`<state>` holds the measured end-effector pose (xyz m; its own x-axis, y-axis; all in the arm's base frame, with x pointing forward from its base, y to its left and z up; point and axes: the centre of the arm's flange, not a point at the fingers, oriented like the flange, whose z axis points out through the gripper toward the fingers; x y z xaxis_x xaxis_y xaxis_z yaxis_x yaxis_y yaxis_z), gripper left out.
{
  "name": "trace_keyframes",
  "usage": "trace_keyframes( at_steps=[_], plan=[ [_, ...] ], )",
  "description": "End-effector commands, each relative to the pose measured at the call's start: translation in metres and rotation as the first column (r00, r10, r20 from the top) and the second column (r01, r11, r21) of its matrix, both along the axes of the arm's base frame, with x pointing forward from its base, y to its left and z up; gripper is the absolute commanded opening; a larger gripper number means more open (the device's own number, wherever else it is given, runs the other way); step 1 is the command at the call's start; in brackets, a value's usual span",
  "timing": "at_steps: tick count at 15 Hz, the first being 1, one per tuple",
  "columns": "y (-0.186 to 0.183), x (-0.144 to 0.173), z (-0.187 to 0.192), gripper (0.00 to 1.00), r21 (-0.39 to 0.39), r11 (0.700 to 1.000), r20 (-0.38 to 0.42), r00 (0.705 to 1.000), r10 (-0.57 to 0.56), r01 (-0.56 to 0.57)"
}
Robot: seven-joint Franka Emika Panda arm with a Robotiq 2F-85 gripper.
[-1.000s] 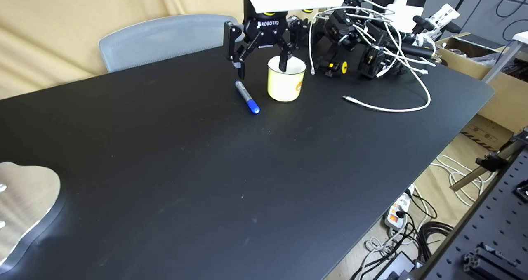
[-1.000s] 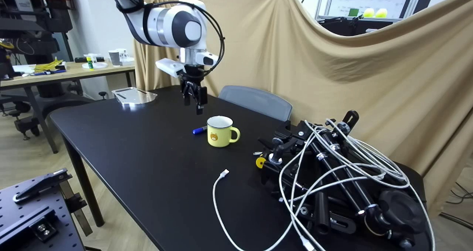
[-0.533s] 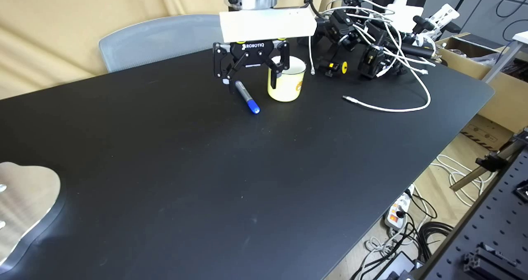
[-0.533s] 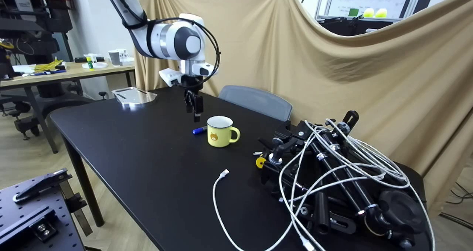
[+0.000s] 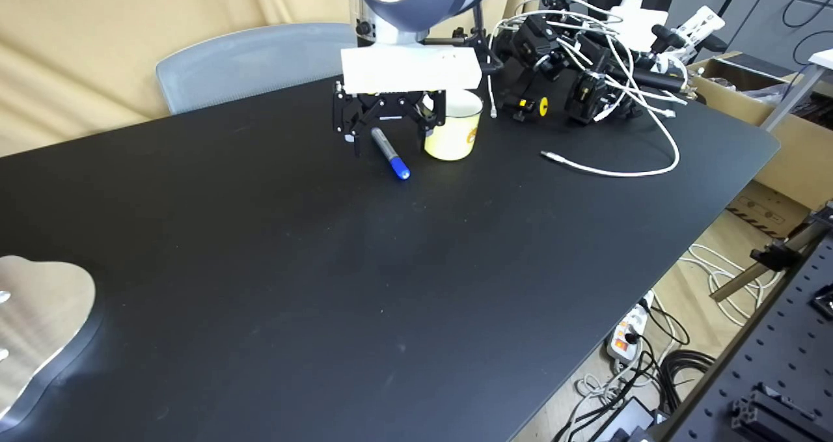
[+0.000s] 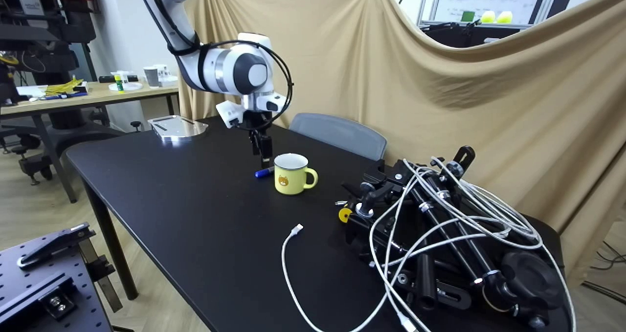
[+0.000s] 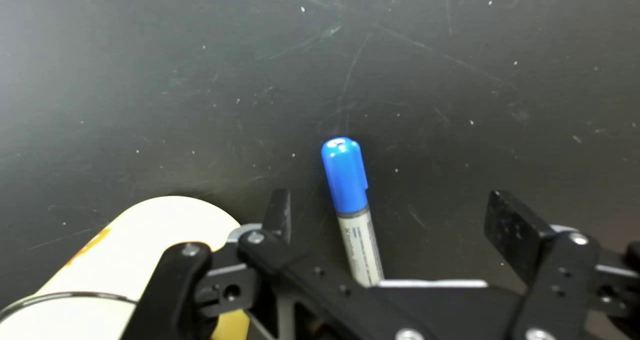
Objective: Pick up the marker and put it in the cup
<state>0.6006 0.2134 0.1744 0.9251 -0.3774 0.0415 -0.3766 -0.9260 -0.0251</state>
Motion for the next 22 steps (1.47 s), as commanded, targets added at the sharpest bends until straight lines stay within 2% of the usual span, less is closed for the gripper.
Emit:
trace_keyframes(
  at_steps=[1,8,9,10,20,21,22],
  plan=[
    [-0.003,0.011,-0.01,1.0,-0.003,0.999,0.023,0.998,-0.052,0.052],
    [-0.01,0.012,-0.024,1.0,-0.018,0.997,0.011,0.997,-0.071,0.071],
    [-0.01,0.012,-0.025,0.75,-0.018,0.997,0.012,0.997,-0.072,0.072],
    [-0.01,0.012,-0.026,0.75,-0.017,0.997,0.01,0.997,-0.071,0.071],
    [-0.013,0.015,-0.03,0.05,-0.014,0.998,0.013,0.998,-0.066,0.066],
    [-0.013,0.014,-0.03,0.01,-0.012,0.998,0.011,0.998,-0.063,0.063],
    [-0.012,0.013,-0.028,0.05,-0.007,0.998,0.009,0.998,-0.054,0.055]
  ],
)
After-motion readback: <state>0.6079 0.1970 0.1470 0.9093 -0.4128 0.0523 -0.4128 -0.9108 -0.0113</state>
